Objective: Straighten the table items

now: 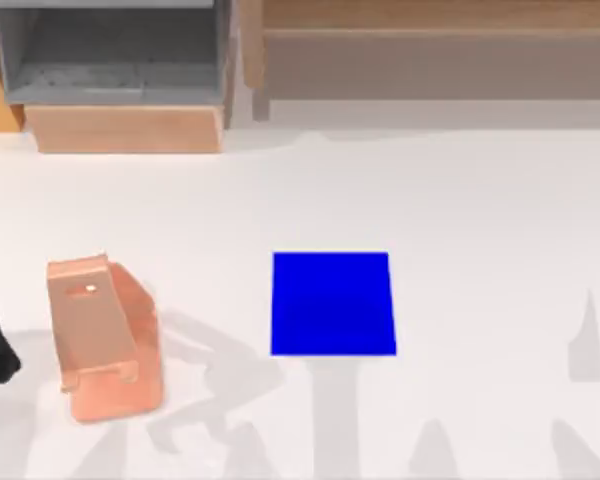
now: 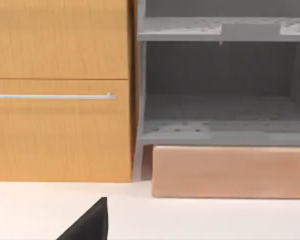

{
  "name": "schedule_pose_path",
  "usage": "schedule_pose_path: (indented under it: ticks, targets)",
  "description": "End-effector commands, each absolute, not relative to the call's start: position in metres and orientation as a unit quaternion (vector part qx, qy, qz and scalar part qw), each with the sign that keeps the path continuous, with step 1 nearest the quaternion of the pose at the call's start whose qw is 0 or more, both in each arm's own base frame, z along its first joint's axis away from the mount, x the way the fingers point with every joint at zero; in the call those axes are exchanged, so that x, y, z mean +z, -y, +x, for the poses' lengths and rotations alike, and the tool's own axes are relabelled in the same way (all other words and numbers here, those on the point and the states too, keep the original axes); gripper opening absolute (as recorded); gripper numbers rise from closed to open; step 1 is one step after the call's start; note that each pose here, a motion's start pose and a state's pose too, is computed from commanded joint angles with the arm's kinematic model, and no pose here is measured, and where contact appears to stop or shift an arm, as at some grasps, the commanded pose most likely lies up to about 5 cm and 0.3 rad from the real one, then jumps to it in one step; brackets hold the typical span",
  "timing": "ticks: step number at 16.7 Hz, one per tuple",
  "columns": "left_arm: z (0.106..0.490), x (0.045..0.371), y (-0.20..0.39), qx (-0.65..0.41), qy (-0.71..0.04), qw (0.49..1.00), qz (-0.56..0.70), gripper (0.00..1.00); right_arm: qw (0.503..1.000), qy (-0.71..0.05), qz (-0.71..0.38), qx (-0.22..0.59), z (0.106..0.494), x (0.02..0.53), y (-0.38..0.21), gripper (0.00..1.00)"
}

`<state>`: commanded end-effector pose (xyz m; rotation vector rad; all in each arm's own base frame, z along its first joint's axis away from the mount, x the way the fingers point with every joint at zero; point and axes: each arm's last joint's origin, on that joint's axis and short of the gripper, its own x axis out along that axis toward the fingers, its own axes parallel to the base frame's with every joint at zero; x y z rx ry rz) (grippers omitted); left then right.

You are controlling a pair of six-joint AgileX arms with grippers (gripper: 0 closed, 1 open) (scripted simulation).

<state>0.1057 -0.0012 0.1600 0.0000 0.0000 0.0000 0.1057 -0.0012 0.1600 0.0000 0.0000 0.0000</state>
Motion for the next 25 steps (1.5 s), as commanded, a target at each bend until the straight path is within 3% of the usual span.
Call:
schedule_pose_path:
  ticks: [5,10,18,25]
  targets:
    - [0.107,0.166,-0.002,0.012,-0.035,0.999,0.021,1.0,1.0,0.0,0.0,0.0,0.106,0.16,0.001,1.0]
    - [0.12,0.185,-0.014,0.039,-0.21,0.973,0.092,1.0,1.0,0.0,0.0,0.0,0.106,0.16,0.001,1.0]
    - [0.171,0.202,-0.059,-0.013,-0.546,0.824,0.148,1.0,1.0,0.0,0.0,0.0,0.106,0.16,0.001,1.0]
    - [0.204,0.193,-0.101,-0.104,-0.688,0.708,0.119,1.0,1.0,0.0,0.0,0.0,0.106,0.16,0.001,1.0]
